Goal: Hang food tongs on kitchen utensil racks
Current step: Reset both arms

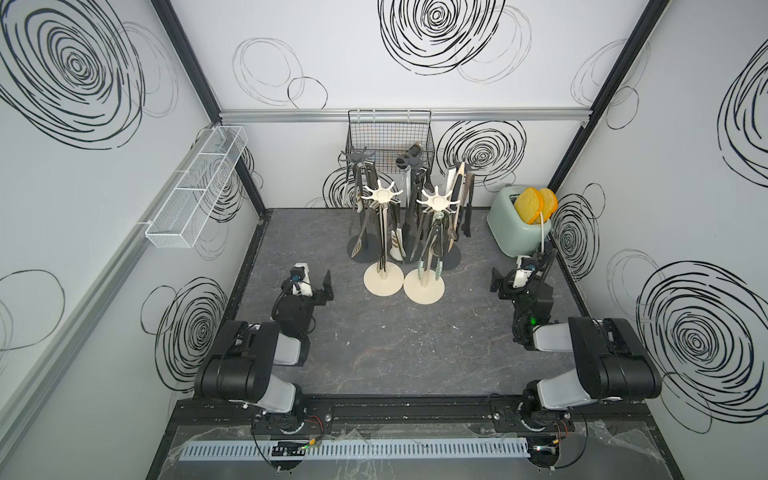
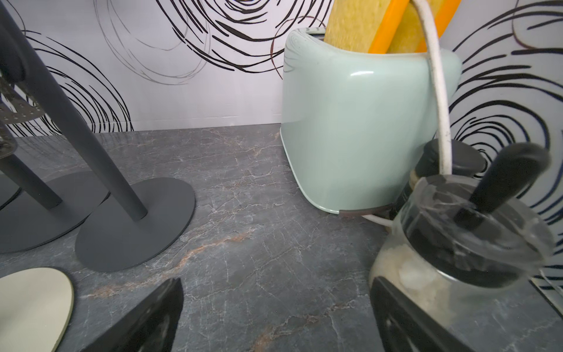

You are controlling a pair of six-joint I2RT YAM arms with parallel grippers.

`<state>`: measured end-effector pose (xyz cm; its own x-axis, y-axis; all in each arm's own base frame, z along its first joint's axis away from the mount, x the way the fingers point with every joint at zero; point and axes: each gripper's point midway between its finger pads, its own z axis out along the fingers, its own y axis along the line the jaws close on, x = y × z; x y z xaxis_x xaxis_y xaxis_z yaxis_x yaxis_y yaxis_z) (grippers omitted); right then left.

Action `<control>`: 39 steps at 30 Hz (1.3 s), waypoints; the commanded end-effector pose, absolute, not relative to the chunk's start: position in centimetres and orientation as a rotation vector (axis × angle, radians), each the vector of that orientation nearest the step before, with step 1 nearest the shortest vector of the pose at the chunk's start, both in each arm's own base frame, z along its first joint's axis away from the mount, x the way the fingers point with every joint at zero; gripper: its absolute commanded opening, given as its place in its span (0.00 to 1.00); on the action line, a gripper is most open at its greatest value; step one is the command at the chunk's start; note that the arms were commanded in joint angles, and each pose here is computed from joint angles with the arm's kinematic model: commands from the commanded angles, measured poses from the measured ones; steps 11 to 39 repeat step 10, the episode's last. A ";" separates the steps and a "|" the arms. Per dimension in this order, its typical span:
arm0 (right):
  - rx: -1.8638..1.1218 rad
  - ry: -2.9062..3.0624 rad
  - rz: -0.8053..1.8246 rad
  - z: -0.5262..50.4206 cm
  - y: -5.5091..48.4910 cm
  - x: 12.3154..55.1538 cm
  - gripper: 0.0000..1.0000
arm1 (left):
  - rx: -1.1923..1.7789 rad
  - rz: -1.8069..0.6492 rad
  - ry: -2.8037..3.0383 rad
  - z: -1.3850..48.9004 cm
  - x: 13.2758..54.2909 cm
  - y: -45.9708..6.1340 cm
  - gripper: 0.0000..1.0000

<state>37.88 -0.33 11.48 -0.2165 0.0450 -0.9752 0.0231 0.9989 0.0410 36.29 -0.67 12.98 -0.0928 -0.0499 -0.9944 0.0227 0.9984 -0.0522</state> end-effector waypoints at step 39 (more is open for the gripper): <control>0.041 1.780 0.029 11.7 -0.1 37.9 0.98 | 0.004 -0.045 1.589 15.1 36.6 -0.7 0.97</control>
